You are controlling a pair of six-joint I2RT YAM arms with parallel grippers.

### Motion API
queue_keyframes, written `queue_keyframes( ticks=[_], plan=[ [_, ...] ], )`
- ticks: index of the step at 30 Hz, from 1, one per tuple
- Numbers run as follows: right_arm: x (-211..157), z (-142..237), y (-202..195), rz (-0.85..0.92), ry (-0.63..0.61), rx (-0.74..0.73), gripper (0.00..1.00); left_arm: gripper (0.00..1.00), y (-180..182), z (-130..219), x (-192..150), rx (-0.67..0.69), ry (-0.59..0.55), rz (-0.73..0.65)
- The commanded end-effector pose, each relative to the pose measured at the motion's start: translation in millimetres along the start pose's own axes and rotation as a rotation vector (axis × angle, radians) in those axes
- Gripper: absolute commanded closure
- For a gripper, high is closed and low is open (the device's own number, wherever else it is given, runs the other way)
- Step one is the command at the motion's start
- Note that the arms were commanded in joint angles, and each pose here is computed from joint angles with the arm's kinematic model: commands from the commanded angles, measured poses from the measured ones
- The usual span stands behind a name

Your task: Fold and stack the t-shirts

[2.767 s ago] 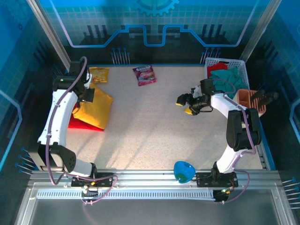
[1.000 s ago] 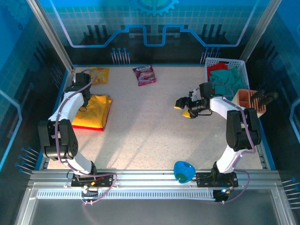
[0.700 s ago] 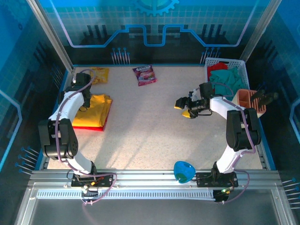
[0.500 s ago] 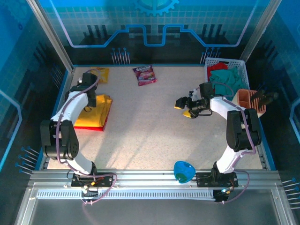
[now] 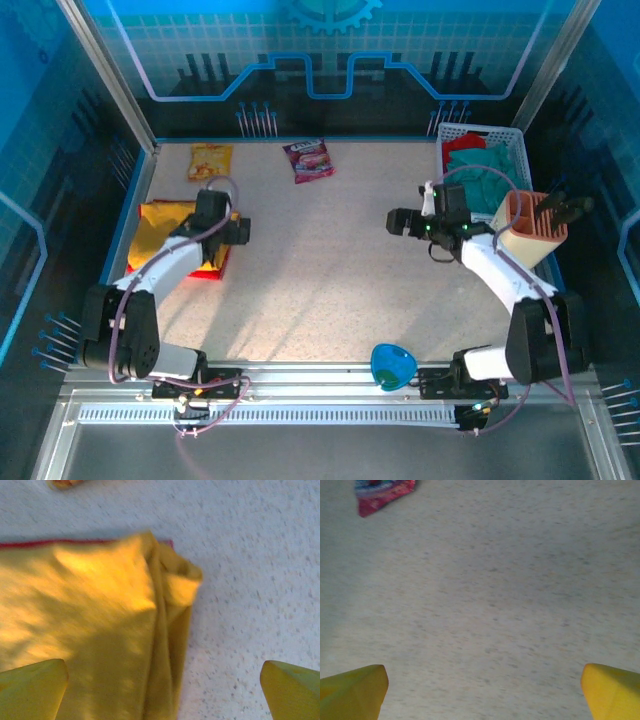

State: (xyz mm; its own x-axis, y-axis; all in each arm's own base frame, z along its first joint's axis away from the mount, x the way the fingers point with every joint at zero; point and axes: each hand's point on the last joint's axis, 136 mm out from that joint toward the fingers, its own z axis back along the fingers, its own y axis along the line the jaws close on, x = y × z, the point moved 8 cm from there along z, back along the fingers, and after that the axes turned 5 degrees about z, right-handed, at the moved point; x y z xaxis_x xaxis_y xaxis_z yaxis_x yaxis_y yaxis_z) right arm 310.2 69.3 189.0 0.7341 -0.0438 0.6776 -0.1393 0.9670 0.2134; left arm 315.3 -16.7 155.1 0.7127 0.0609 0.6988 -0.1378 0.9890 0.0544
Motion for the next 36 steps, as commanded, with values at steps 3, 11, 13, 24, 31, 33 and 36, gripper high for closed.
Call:
queue_keyframes(
  ticks=[3, 11, 13, 24, 31, 33, 36],
  plan=[
    [-1, 7, -4, 0.328, -0.278, -0.182, 0.00, 0.01, 5, 2, -5, -0.087, -0.350, 0.051],
    [-23, -12, -15, 0.488, -0.357, -0.281, 0.01, 0.01, 4, -8, -8, -0.136, -0.423, 0.065],
    [-30, -18, -20, 0.481, -0.446, -0.281, 0.00, 0.01, 3, -10, -5, -0.139, -0.410, 0.066],
    [-42, -33, -59, 0.313, -0.525, -0.211, 0.00, 0.01, 4, -25, -25, -0.155, -0.494, 0.104],
    [-32, -40, -65, 0.272, -0.466, -0.249, 0.00, 0.01, 18, -30, -19, -0.095, -0.472, 0.190],
    [-32, -41, -64, 0.281, -0.466, -0.247, 0.00, 0.01, 18, -30, -19, -0.095, -0.472, 0.190],
    [-31, -41, -63, 0.283, -0.467, -0.244, 0.00, 0.01, 18, -30, -19, -0.095, -0.472, 0.188]
  ],
)
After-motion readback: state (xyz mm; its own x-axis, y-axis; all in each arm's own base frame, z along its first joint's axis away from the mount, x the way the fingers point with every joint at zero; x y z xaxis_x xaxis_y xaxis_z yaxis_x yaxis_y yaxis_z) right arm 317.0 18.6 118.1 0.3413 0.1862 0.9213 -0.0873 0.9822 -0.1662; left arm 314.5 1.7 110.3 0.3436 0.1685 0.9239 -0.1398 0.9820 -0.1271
